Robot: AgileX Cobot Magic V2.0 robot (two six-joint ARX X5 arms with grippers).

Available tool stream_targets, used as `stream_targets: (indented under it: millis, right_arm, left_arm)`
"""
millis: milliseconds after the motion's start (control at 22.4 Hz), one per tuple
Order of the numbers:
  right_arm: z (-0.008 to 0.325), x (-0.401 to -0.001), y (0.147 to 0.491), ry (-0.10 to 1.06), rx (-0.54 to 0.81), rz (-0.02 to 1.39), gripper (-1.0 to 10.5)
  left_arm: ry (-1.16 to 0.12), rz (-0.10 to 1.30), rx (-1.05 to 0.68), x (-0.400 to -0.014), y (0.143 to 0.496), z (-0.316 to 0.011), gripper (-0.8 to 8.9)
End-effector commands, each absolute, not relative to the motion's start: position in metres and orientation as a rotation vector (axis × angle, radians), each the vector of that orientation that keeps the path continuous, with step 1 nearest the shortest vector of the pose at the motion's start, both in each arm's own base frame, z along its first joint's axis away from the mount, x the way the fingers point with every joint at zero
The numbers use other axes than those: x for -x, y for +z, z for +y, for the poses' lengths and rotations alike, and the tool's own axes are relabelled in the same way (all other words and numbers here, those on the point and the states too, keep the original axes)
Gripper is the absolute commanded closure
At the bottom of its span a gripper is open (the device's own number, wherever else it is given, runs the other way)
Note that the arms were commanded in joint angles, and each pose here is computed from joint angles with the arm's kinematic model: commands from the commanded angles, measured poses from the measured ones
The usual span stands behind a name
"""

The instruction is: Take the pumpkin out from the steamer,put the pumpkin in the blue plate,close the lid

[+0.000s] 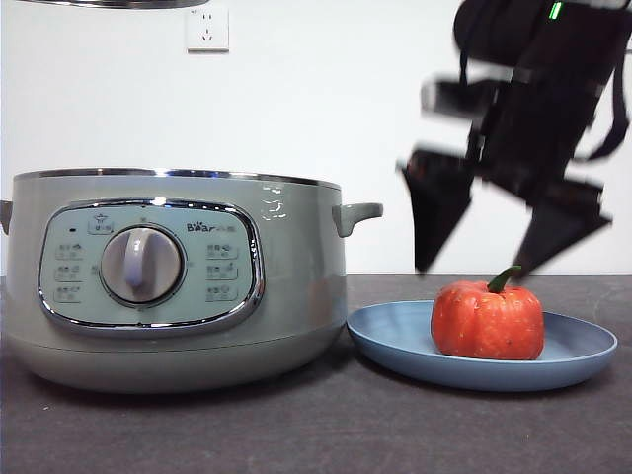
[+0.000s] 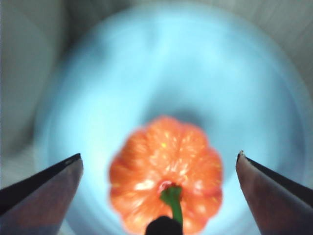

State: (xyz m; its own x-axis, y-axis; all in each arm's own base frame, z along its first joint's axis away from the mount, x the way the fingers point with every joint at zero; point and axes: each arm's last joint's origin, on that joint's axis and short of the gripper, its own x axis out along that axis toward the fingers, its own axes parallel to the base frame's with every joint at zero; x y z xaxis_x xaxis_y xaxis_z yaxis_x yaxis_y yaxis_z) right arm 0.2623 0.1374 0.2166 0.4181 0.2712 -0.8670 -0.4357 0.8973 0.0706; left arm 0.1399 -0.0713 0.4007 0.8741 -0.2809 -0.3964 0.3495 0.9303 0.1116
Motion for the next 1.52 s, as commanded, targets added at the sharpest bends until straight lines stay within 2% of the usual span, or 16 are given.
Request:
stream_targets:
  millis: [45, 357, 625, 937, 1517]
  right_arm:
    - [0.132, -0.25, 0.243, 0.446, 0.133, 0.957, 3.8]
    - [0.104, -0.198, 0.32, 0.481, 0.058, 0.635, 3.8]
    - [0.087, -0.164, 0.35, 0.495, 0.022, 0.476, 3.8]
    - [0.081, -0.155, 0.355, 0.463, 0.026, 0.455, 3.8]
    - [0.08, -0.155, 0.355, 0.443, 0.029, 0.451, 3.8]
  left_arm:
    - [-0.36, 0.33, -0.15, -0.144, 0.407, -0.075, 8.22]
    - [-0.479, 0.439, -0.137, -0.185, 0.385, -0.102, 8.22]
    - [-0.501, 0.518, -0.149, -0.218, 0.36, -0.127, 8.22]
    - [-0.52, 0.631, -0.194, -0.24, 0.329, -0.151, 8.22]
    - [-0.479, 0.657, -0.216, -0.247, 0.321, -0.153, 8.22]
